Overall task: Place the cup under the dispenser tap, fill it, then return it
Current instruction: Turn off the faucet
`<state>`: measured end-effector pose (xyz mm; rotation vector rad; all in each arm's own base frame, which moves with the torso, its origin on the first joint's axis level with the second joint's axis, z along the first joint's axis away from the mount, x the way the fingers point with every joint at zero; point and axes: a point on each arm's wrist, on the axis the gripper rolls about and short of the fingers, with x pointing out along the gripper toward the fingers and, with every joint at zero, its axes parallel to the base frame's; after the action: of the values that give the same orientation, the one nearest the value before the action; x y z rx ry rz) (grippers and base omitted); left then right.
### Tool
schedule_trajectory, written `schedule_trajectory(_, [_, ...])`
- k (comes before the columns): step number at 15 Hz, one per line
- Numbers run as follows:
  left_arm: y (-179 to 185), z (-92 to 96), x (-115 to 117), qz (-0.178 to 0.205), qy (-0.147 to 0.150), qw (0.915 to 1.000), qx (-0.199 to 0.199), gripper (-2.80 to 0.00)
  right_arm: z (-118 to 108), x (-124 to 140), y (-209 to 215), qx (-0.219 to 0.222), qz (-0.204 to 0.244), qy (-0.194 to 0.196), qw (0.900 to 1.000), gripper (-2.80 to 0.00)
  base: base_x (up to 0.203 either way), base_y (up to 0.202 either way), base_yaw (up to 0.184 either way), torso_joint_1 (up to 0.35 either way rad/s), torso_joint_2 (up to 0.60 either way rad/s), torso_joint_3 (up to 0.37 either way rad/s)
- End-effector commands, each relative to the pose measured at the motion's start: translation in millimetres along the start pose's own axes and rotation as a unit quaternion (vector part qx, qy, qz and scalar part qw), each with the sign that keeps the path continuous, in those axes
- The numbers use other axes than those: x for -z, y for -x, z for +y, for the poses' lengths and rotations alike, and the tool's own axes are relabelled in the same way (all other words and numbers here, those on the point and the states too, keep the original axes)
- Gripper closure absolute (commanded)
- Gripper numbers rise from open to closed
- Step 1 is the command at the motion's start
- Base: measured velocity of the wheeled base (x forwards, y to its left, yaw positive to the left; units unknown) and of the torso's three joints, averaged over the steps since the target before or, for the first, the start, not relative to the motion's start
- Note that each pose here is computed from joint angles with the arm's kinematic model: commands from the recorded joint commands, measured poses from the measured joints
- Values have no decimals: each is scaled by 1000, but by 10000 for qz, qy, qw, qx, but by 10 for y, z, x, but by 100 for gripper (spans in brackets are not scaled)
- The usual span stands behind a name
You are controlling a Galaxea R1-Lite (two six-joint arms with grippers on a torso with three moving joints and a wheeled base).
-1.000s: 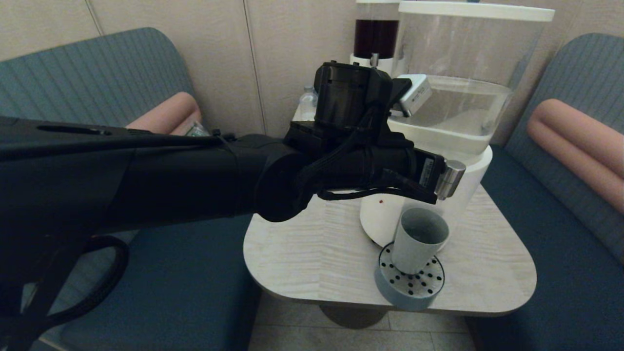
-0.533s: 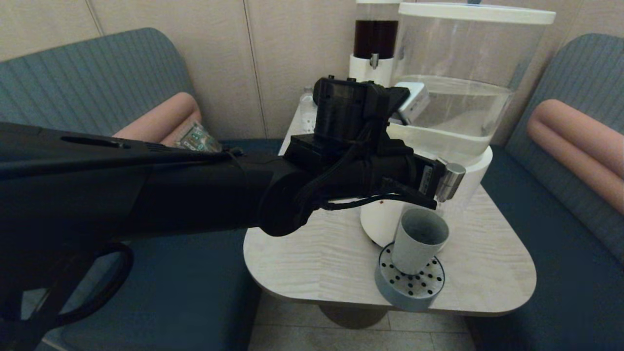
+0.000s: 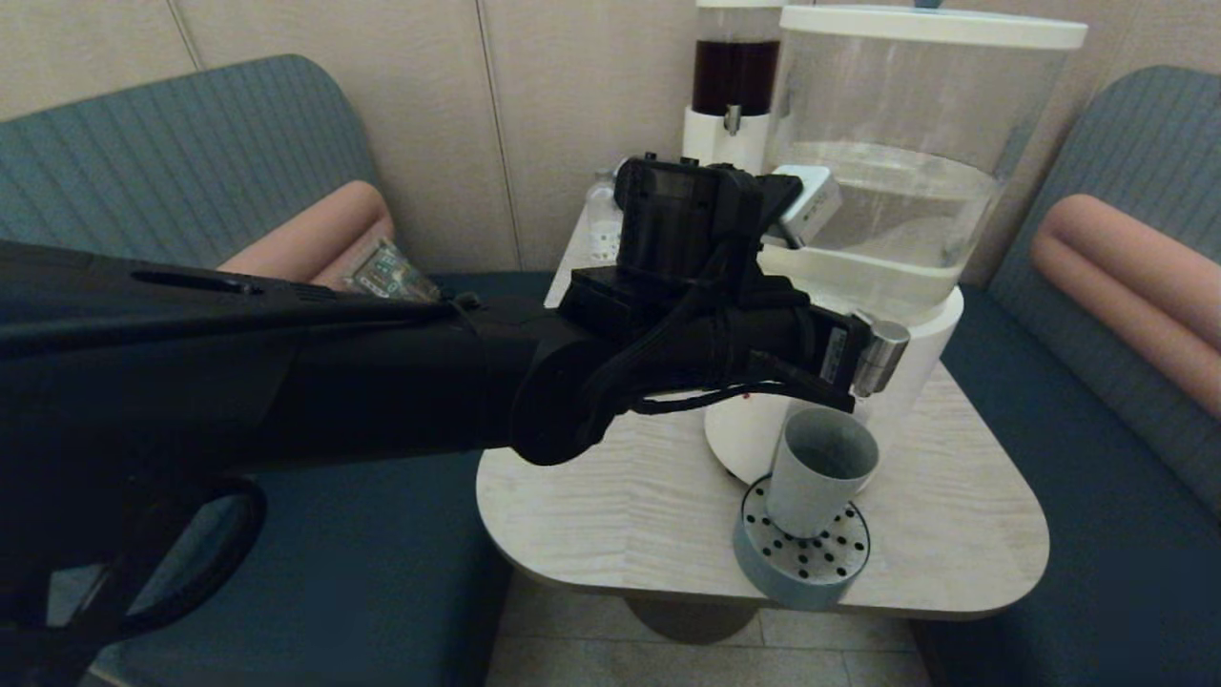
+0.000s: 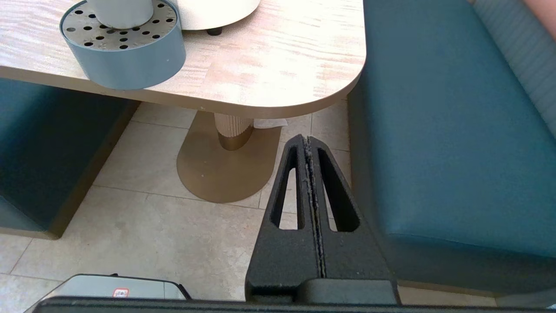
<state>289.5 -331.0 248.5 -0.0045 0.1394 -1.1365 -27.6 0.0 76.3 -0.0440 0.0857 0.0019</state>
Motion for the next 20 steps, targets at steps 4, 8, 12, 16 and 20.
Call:
schedule_trajectory(4, [-76,31,89,62,23,10000,17,0,0,1,0,0,1,2,10000,0,0,0,0,0,0,0])
schedule_trajectory(8, [-63,25,75,65,35,10000,40,0,0,1,0,0,1,2,10000,0,0,0,0,0,0,0])
schedule_trajectory(12, [65,-4,49,138,69,9999,10,0,0,1,0,0,1,2,10000,0,0,0,0,0,0,0])
schedule_trajectory(16, [264,-27,-5,117,97,9999,-46,0,0,1,0,0,1,2,10000,0,0,0,0,0,0,0])
schedule_trajectory(20, [601,-112,-109,74,328,9993,-150,0,0,1,0,0,1,2,10000,0,0,0,0,0,0,0])
